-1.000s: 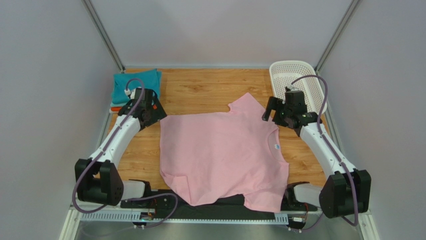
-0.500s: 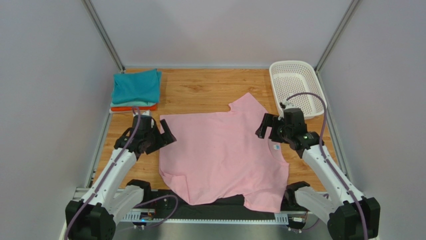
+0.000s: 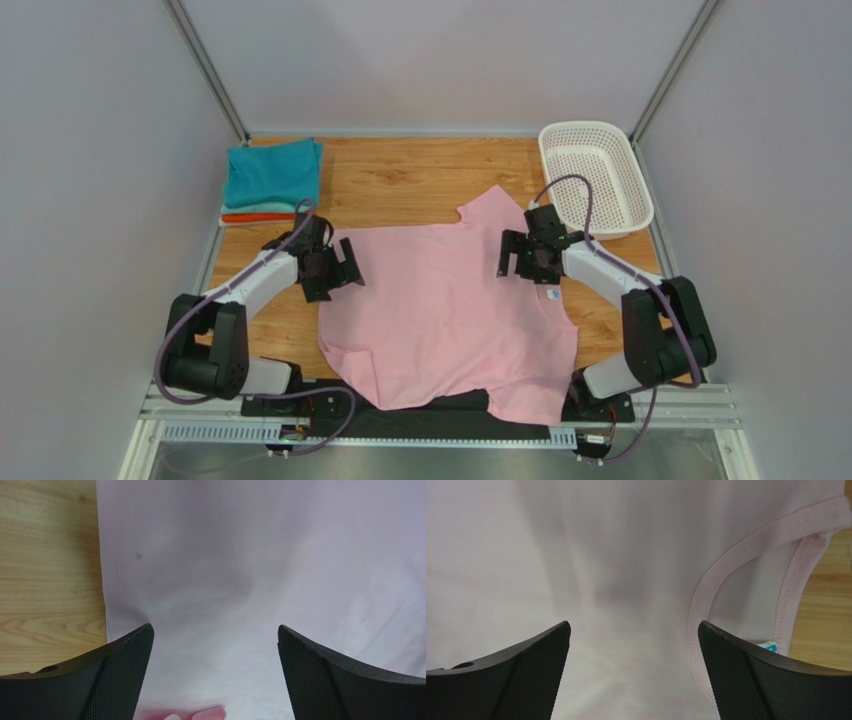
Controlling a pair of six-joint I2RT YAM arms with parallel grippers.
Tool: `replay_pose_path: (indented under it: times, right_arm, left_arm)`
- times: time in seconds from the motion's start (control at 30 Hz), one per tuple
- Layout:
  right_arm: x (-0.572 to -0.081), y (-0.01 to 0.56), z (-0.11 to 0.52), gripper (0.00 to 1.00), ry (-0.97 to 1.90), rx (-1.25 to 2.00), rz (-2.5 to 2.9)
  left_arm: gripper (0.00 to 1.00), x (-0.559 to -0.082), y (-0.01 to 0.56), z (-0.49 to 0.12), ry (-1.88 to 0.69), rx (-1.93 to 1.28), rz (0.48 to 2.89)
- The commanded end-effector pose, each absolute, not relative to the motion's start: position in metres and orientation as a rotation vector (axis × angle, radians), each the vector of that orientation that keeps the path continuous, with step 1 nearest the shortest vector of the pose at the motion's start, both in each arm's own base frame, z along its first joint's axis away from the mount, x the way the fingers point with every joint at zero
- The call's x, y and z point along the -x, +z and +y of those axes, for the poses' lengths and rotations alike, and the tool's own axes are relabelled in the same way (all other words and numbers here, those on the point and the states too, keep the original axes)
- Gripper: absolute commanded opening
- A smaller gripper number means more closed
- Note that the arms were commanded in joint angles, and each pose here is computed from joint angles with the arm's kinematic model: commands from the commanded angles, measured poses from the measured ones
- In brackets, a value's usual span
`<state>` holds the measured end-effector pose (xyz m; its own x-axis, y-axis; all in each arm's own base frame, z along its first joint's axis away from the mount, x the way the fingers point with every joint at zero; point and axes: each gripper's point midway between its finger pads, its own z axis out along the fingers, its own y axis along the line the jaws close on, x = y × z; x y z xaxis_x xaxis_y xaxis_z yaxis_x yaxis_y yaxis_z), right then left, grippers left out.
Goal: Fold and stack the t-shirts
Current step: Flatten the tshirt out
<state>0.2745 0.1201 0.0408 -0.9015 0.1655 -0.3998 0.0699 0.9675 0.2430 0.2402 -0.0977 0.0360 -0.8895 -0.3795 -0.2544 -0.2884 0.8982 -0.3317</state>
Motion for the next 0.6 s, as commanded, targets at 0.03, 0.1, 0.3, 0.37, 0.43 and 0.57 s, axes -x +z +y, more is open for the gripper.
replay_pose_path:
  times: [0.03,0.1,0.3,0.37,0.43,0.57]
  right_arm:
    - [-0.320,0.044,0.111,1.00,0.175,-0.210,2.610]
    - [-0.325,0.031,0.111,1.00,0.157,-0.222,2.647]
    - [-0.358,0.023,0.111,1.00,0.146,-0.253,2.662]
    - [-0.371,0.020,0.110,1.00,0.149,-0.275,2.671]
    - [-0.379,0.013,0.106,1.00,0.131,-0.279,2.683]
    - [-0.408,0.019,0.105,1.00,0.120,-0.280,2.667]
  left_arm:
    - [1.00,-0.276,0.040,-0.098,-0.366,0.440,2.720]
    - [1.00,-0.282,0.036,-0.095,-0.333,0.448,2.728]
    - [1.00,-0.306,0.018,-0.096,-0.297,0.483,2.800]
    - [1.00,-0.316,0.013,-0.097,-0.284,0.489,2.821]
    - [1.00,-0.328,0.013,-0.096,-0.261,0.491,2.828]
    - [1.00,-0.351,0.015,-0.094,-0.215,0.482,2.853]
